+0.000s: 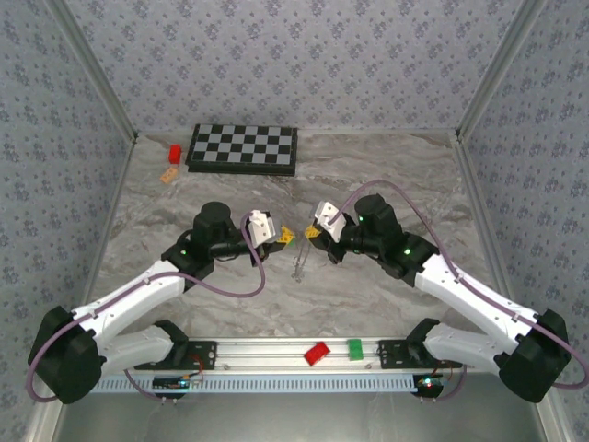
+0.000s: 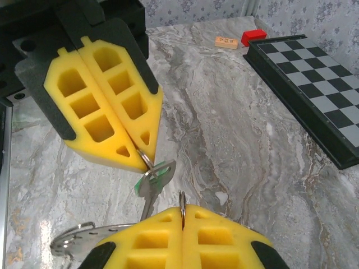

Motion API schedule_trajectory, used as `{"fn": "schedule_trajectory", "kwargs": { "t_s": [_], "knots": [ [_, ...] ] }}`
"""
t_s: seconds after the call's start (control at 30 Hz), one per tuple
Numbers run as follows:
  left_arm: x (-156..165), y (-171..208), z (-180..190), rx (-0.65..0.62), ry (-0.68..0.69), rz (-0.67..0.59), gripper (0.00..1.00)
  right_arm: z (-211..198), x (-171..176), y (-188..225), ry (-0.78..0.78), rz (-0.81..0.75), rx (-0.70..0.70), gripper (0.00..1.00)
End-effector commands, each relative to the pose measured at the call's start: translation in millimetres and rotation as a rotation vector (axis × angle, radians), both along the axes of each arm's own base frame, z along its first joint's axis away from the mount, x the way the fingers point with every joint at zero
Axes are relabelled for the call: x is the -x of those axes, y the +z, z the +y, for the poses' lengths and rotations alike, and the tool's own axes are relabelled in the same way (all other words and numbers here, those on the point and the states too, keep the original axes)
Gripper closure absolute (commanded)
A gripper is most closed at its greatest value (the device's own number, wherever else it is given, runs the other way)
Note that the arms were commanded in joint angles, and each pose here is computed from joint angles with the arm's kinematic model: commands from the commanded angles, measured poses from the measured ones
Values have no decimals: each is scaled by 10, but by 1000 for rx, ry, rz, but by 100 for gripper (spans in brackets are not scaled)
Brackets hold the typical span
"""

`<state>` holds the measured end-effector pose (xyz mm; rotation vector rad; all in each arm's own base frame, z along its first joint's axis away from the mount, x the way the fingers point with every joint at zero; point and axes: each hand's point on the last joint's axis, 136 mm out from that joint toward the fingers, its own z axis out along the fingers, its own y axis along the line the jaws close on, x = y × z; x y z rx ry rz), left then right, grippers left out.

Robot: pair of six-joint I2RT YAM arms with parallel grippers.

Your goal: Put the keys on the keyring

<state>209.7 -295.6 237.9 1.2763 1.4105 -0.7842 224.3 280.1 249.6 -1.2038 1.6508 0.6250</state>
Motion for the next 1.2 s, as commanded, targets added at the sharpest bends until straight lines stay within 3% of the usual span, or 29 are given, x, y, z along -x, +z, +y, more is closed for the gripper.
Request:
{"fn": "schedule_trajectory", "kwargs": {
  "t_s": [0.0,1.17],
  "knots": [
    [44,88,-8,14,-33,-23,100,63,-1,209,20,-54,-22,100],
    [-54,100,35,12,33,-44,100,145,107,126,73,-43,-8,100]
  ]
}}
